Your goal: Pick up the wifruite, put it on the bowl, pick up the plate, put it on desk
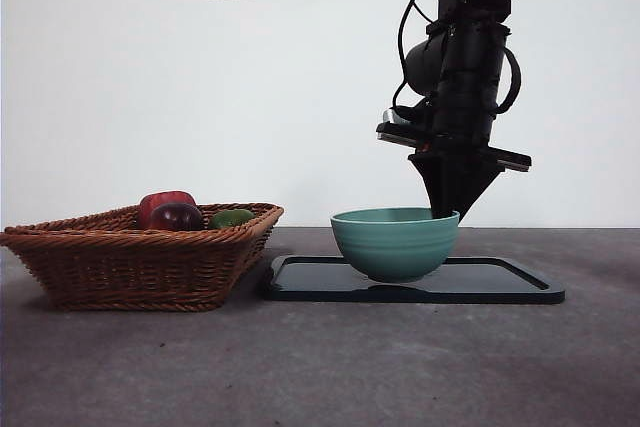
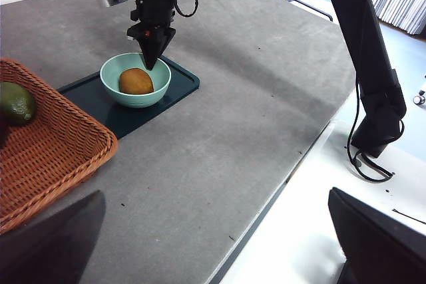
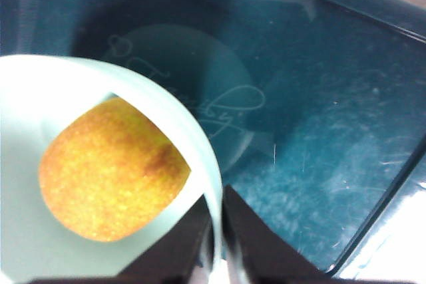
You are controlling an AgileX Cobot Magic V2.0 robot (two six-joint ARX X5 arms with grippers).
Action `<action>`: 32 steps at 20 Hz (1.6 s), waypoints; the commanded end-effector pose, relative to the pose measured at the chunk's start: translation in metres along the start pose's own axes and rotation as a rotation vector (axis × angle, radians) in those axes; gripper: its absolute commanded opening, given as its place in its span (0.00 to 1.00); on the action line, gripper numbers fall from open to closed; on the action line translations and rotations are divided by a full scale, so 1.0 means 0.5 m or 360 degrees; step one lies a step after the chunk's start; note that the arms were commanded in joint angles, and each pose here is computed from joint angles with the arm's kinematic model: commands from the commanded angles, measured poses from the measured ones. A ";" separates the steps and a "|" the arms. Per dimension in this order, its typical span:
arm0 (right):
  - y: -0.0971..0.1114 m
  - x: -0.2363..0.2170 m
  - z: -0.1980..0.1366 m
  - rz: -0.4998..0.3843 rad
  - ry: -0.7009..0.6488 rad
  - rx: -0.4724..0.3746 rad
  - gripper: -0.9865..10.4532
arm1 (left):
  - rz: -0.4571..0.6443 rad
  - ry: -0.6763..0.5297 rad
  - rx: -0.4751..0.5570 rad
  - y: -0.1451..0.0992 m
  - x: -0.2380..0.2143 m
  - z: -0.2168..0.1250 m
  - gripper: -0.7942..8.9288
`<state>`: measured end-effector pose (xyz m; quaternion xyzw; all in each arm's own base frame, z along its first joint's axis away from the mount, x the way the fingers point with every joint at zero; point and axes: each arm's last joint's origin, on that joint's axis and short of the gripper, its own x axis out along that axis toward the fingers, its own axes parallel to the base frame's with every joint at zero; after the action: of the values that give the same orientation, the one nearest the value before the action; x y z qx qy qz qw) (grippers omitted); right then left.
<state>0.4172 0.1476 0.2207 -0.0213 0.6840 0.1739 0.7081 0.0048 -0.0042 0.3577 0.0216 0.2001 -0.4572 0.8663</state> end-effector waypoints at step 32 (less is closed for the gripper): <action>0.036 -0.310 -0.763 0.0016 -0.1003 -0.0209 0.58 | -0.0020 -0.0046 0.0022 -0.001 -0.004 0.007 0.63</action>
<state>0.0476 0.0298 0.3495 -0.0180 0.4222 0.2177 0.8798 0.0049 -0.0044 0.3583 0.0198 0.1974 -0.4576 0.8667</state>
